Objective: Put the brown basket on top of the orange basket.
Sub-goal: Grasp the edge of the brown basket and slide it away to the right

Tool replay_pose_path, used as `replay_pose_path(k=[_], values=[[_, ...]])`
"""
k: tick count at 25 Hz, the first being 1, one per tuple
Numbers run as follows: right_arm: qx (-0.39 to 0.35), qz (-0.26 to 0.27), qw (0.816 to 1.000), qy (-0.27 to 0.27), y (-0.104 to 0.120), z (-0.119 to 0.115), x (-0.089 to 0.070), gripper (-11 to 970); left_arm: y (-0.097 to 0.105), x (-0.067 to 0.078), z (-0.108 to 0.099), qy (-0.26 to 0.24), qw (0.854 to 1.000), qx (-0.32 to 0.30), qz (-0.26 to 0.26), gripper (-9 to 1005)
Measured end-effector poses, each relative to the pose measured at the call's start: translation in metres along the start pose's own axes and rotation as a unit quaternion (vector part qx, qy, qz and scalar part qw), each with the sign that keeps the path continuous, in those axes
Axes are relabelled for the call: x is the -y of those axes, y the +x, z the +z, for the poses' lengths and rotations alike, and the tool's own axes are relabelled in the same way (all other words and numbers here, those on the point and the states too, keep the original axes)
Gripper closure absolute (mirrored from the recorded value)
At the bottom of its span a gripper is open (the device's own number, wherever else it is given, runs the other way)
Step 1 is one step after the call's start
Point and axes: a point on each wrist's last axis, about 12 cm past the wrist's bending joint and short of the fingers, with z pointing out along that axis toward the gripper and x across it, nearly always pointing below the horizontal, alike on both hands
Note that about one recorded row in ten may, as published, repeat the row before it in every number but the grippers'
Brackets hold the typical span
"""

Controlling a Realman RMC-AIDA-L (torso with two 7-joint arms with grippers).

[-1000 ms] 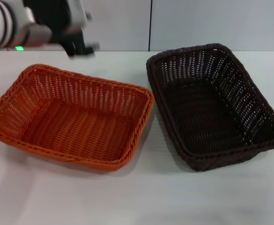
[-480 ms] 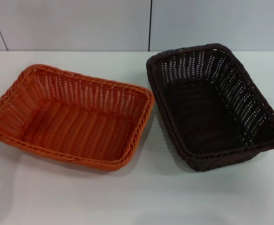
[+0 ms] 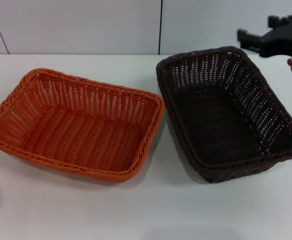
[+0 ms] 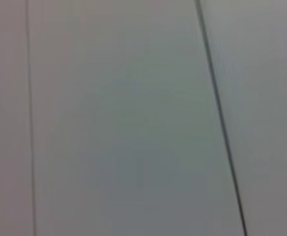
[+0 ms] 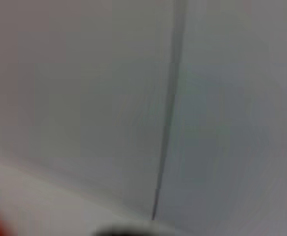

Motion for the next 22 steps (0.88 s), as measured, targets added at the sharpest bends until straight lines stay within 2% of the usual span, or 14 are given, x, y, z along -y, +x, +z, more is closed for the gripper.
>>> replay_pose_path(k=[2,4,5,6,7,8,9,11,12,13,15,22], values=[[-0.093,-0.061,0.992,-0.052,-0.015,-0.009,-0.004,236,0.019,-0.005,-0.006,-0.009,0.999,-0.031,-0.01,293],[-0.112,-0.074,0.989,-0.068,-0.018,-0.013,-0.006,236,0.023,-0.007,-0.008,-0.013,0.999,-0.039,-0.014,293],[-0.154,-0.106,0.976,-0.109,-0.022,-0.021,-0.012,236,0.03,-0.01,-0.01,-0.022,0.998,-0.054,-0.025,293],[-0.154,-0.106,0.976,-0.109,-0.022,-0.021,-0.012,236,0.03,-0.01,-0.01,-0.022,0.998,-0.054,-0.025,293],[-0.19,-0.136,0.961,-0.144,-0.023,-0.028,-0.017,237,0.036,-0.013,-0.011,-0.028,0.997,-0.063,-0.028,294],[-0.19,-0.136,0.961,-0.144,-0.023,-0.028,-0.017,237,0.036,-0.013,-0.011,-0.028,0.997,-0.063,-0.028,294],[-0.216,-0.156,0.95,-0.164,-0.024,-0.036,-0.016,237,0.038,-0.014,-0.011,-0.029,0.997,-0.065,-0.028,294],[-0.228,-0.164,0.944,-0.174,-0.024,-0.04,-0.017,237,0.039,-0.014,-0.011,-0.031,0.997,-0.066,-0.029,294],[-0.248,-0.184,0.93,-0.201,-0.022,-0.047,-0.02,237,0.04,-0.015,-0.011,-0.034,0.997,-0.068,-0.029,294],[-0.248,-0.184,0.93,-0.201,-0.022,-0.047,-0.02,237,0.04,-0.015,-0.011,-0.034,0.997,-0.068,-0.029,294],[-0.268,-0.204,0.913,-0.231,-0.019,-0.053,-0.025,236,0.04,-0.015,-0.011,-0.034,0.997,-0.068,-0.029,294],[-0.3,-0.218,0.892,-0.258,-0.009,-0.049,-0.026,246,0.045,-0.014,-0.013,-0.034,0.996,-0.079,-0.041,293]])
